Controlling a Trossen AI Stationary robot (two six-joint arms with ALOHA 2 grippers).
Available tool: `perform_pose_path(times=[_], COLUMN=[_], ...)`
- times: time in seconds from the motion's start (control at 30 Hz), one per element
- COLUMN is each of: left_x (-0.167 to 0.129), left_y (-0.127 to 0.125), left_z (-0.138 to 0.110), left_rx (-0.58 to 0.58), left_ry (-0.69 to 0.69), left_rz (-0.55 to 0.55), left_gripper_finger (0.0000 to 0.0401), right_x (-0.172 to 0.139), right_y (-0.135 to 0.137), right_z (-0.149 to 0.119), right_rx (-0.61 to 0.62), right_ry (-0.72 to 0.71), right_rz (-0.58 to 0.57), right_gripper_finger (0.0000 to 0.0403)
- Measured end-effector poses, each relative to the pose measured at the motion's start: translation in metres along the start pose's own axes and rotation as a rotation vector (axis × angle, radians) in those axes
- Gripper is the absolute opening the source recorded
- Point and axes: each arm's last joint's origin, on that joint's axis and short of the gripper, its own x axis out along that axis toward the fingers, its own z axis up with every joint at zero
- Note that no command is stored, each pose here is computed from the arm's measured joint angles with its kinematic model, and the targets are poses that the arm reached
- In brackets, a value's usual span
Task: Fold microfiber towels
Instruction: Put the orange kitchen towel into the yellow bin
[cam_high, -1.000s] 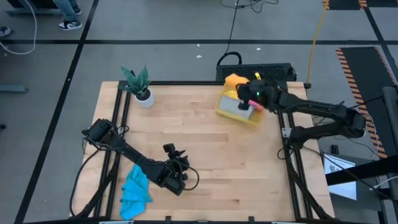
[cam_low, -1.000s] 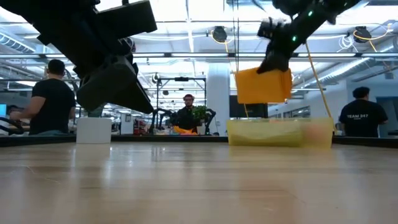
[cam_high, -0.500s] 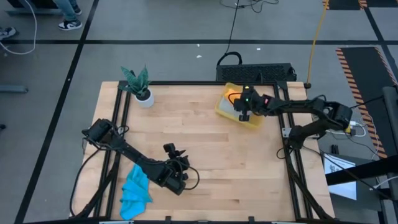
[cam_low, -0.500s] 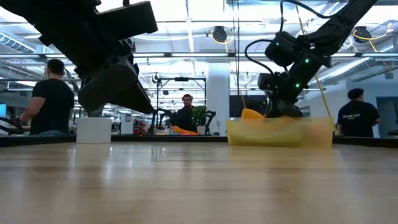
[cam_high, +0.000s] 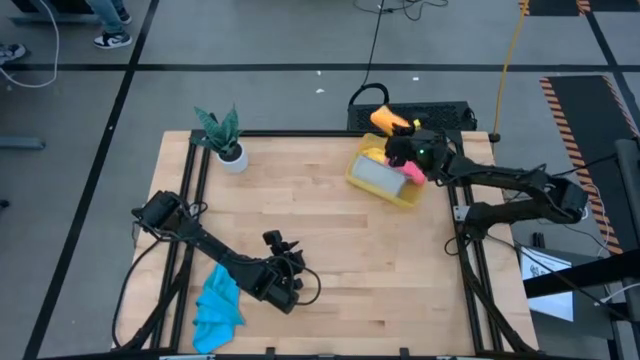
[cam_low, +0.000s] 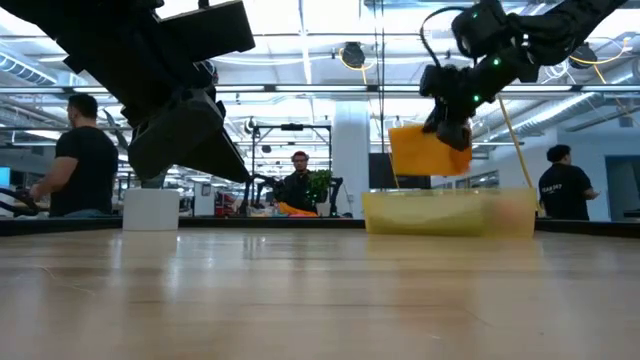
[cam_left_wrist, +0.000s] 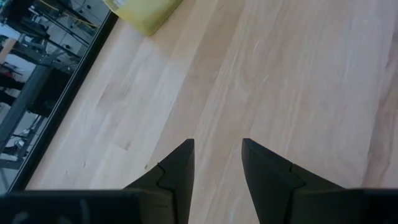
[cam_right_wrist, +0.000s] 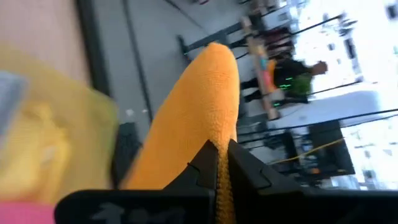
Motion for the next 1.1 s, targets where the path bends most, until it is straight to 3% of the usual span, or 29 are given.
perform_pose_path(times=[0.13,0.3,0.43,0.7,0.9,1.1], left_x=[0.0,0.0,0.0,0.0,0.0,0.0], left_y=[0.0,0.0,0.0,-0.001,-0.001,-0.001], left_z=[0.0,0.0,0.001,0.001,0.001,0.001], left_rx=[0.0,-0.003,-0.005,-0.005,-0.009,-0.009], left_ry=[0.0,-0.002,-0.004,-0.005,-0.009,-0.009], left_rz=[0.0,-0.001,-0.003,-0.005,-0.008,-0.008], left_gripper_finger=[0.0136,0.0136,0.0136,0.0136,0.0136,0.0136], right_x=[0.005,0.023,0.029,0.026,0.024,0.018], right_y=[-0.003,0.035,0.062,0.071,0.064,0.032], right_z=[-0.002,-0.015,-0.025,-0.024,-0.022,-0.016], right_rx=[0.0,-0.005,-0.008,0.156,0.159,0.037], right_ry=[-0.023,-0.055,-0.035,-0.126,-0.137,-0.123], right_rz=[-0.006,0.209,0.305,0.446,0.383,0.066], right_gripper_finger=[0.0006,0.0006,0.0006,0.0006,0.0006,0.0006])
